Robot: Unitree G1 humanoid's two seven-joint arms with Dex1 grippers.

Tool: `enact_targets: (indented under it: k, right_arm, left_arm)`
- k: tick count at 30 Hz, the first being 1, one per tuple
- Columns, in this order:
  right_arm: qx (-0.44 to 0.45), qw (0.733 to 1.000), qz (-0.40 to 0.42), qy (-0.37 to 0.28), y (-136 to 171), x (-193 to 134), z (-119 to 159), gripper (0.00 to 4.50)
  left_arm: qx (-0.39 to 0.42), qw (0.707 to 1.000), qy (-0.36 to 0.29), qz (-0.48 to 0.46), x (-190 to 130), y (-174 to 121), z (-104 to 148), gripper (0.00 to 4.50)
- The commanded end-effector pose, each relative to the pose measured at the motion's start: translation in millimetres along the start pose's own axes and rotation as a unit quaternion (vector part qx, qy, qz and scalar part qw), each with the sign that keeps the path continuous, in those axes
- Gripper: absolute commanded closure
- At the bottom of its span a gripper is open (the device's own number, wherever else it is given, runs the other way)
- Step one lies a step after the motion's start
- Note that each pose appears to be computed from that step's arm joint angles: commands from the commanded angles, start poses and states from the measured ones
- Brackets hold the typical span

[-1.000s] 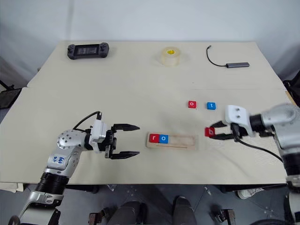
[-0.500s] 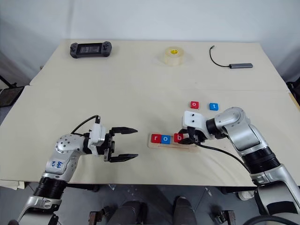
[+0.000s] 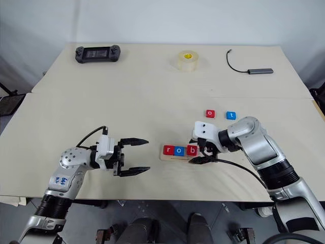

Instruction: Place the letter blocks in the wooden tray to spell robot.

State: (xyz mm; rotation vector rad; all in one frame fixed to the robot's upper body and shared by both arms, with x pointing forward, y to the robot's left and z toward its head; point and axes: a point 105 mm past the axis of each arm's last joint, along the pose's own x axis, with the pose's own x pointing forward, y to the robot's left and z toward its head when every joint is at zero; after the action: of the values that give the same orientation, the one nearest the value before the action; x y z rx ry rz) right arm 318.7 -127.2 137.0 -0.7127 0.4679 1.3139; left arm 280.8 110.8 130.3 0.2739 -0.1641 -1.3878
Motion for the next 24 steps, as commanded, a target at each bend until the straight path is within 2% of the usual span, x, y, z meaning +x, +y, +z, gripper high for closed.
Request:
enact_targets:
  k: [1, 3, 6, 9, 13, 17, 18, 24]
  right_arm:
    - [-0.016, 0.999, -0.027, -0.026, -9.1, -21.4, 15.7, 0.02]
    - [-0.010, 0.999, -0.035, -0.021, -9.7, -30.6, 7.9, 0.02]
    - [0.003, 0.999, -0.043, -0.011, -9.1, -38.1, -2.6, 0.64]
    - [-0.007, 0.999, -0.041, -0.009, -7.0, -40.2, -5.2, 1.63]
    - [0.002, 0.996, -0.086, 0.004, -19.6, -35.4, -16.5, 2.96]
    - [-0.003, 0.997, -0.079, -0.001, -19.1, -27.6, -14.7, 4.34]
    - [-0.004, 0.997, -0.076, -0.001, -18.3, -25.7, -14.3, 4.47]
    - [-0.004, 0.997, -0.078, 0.001, -18.3, -20.6, -14.7, 4.47]
  left_arm:
    - [0.019, 1.000, -0.005, 0.004, -2.4, 1.3, 8.8, 0.00]
    - [0.017, 1.000, -0.004, 0.003, -2.5, 0.6, 8.1, 0.00]
    - [0.016, 1.000, -0.003, 0.002, -2.7, 0.3, 7.5, 0.00]
    - [0.016, 1.000, -0.003, 0.002, -2.8, 0.9, 7.3, 0.00]
    - [0.014, 1.000, -0.004, -0.004, -0.4, 1.6, 7.1, 0.00]
    - [0.015, 1.000, -0.005, -0.003, 0.7, 2.3, 7.8, 0.00]
    - [0.015, 1.000, -0.006, -0.003, 1.0, 2.3, 8.2, 0.00]
    - [0.012, 1.000, -0.005, -0.002, 0.2, 0.6, 8.2, 0.00]
